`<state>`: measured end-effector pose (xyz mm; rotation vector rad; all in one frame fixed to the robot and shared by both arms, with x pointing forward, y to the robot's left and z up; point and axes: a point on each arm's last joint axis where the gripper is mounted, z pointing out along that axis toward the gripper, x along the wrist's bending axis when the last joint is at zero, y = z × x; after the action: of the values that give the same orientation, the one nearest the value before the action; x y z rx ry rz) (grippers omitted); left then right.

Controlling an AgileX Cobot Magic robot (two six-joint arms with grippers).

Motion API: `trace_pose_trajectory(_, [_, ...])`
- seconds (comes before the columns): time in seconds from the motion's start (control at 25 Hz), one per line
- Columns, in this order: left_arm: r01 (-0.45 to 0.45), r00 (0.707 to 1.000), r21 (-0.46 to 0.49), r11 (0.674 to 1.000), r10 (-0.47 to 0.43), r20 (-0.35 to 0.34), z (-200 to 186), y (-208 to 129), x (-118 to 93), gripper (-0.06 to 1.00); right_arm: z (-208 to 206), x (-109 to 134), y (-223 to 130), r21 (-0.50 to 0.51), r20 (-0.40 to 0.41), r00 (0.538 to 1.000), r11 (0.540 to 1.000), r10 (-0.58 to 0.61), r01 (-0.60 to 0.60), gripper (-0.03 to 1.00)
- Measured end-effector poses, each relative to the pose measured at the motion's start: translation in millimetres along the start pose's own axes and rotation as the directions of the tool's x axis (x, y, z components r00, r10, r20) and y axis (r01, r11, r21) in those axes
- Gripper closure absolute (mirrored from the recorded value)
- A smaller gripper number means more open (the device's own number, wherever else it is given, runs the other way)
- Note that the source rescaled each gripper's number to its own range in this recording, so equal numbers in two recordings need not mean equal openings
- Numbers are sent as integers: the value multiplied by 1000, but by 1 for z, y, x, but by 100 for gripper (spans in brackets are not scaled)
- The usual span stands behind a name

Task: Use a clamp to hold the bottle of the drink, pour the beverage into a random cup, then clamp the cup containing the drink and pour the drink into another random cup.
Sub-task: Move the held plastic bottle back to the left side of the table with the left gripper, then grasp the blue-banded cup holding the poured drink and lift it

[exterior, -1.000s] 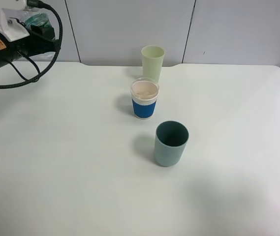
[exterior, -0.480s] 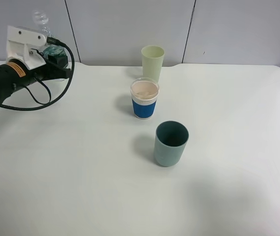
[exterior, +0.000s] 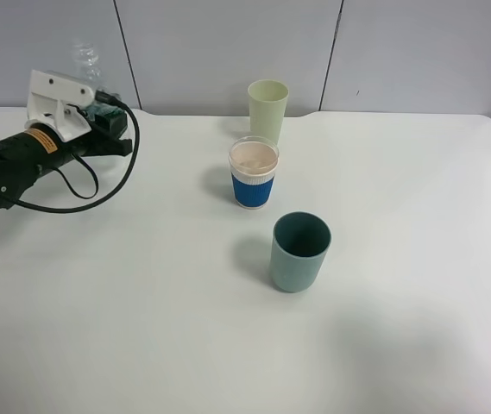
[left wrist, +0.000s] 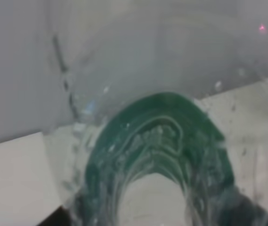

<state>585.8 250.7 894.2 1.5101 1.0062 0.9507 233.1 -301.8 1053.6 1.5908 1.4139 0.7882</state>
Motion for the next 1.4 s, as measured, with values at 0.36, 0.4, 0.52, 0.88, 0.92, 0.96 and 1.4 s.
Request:
trace_pose_trajectory(0.36, [28, 999, 2, 1000, -28, -31, 4, -31, 1, 93, 0, 0, 0, 0, 0, 1000, 1000, 0, 0, -2])
trace_pose_trajectory(0.4, [31, 999, 11, 999, -31, -32, 4, -34, 1, 93, 0, 0, 0, 0, 0, 1000, 1000, 0, 0, -2])
trace_pose_trajectory(0.52, [39, 999, 33, 999, -38, -33, 5, -43, 0, 93, 0, 0, 0, 0, 0, 1000, 1000, 0, 0, -2])
trace_pose_trajectory(0.88, [45, 999, 55, 997, -43, -32, 5, -51, -1, 93, 0, 0, 0, 0, 0, 1000, 1000, 0, 0, -2])
trace_pose_trajectory(0.92, [45, 999, 55, 997, -43, -33, 5, -51, -1, 93, 0, 0, 0, 0, 0, 1000, 1000, 0, 0, -2])
trace_pose_trajectory(0.96, [46, 998, 55, 997, -44, -37, 5, -51, 0, 93, 0, 0, 0, 0, 0, 1000, 1000, 0, 0, -2])
trace_pose_trajectory(1.4, [85, 994, 50, 995, -82, -66, 4, -51, 2, 4, 0, 0, 0, 0, 0, 1000, 1000, 0, 0, -2])
